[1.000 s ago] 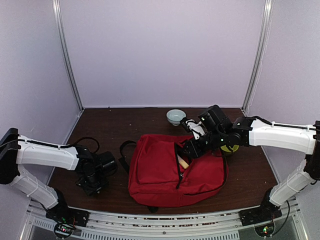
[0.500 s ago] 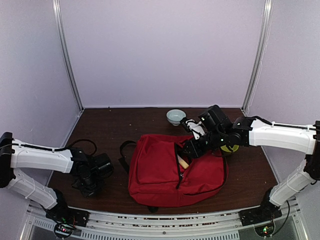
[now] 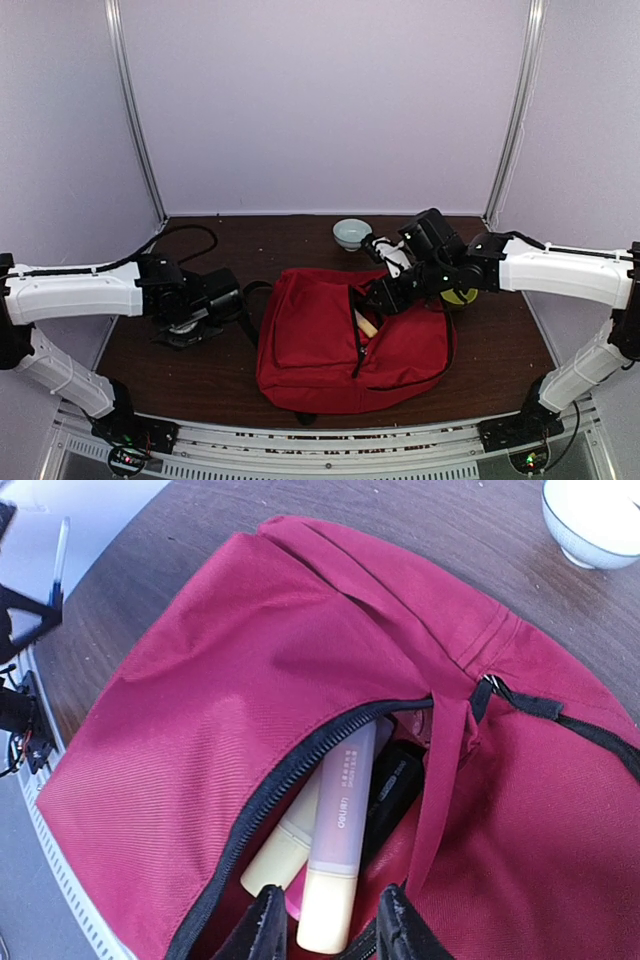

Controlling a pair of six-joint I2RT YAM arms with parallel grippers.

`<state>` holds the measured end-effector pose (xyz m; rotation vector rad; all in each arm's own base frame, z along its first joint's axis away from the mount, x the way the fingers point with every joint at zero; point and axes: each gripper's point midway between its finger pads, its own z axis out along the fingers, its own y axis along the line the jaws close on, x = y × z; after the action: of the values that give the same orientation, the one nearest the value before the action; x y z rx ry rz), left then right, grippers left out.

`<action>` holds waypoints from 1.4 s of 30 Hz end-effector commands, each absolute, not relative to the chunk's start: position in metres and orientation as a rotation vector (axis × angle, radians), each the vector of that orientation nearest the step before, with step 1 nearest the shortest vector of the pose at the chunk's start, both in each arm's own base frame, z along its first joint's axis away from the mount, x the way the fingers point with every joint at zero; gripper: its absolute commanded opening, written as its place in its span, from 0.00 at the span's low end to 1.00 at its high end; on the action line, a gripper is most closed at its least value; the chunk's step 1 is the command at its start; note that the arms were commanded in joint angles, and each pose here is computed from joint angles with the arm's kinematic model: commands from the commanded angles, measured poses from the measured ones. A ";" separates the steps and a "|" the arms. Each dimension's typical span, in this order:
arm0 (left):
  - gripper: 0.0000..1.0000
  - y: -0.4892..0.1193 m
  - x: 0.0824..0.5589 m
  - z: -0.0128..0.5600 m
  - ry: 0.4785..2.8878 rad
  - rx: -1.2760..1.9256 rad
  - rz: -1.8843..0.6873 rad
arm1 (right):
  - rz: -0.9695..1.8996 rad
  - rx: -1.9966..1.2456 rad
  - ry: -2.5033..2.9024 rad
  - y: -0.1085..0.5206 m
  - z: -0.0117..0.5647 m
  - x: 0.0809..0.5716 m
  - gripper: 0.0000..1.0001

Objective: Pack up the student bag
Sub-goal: Pick up the pen at the center of the board, then pass from the left arm to the right

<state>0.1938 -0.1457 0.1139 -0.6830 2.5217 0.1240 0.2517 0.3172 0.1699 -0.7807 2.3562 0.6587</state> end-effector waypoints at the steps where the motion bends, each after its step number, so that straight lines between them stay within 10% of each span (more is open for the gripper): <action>1: 0.00 -0.165 0.232 0.203 2.236 -0.281 0.223 | 0.818 -0.818 2.127 0.330 0.239 0.248 0.33; 11: 0.00 -0.298 0.229 0.337 1.794 0.160 -0.632 | 1.464 -0.809 1.426 0.359 0.397 0.193 0.39; 28: 0.00 -0.375 0.185 0.389 1.529 0.550 -0.919 | 1.648 -0.775 1.339 0.412 0.432 0.204 0.61; 42: 0.00 -0.382 0.177 0.382 1.542 0.610 -0.922 | 1.607 -0.749 1.396 0.422 0.426 0.220 0.12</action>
<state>0.1805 -0.3795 0.3609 0.6182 1.6031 -0.8841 0.2190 0.4241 0.4140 -0.7556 1.4252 1.6235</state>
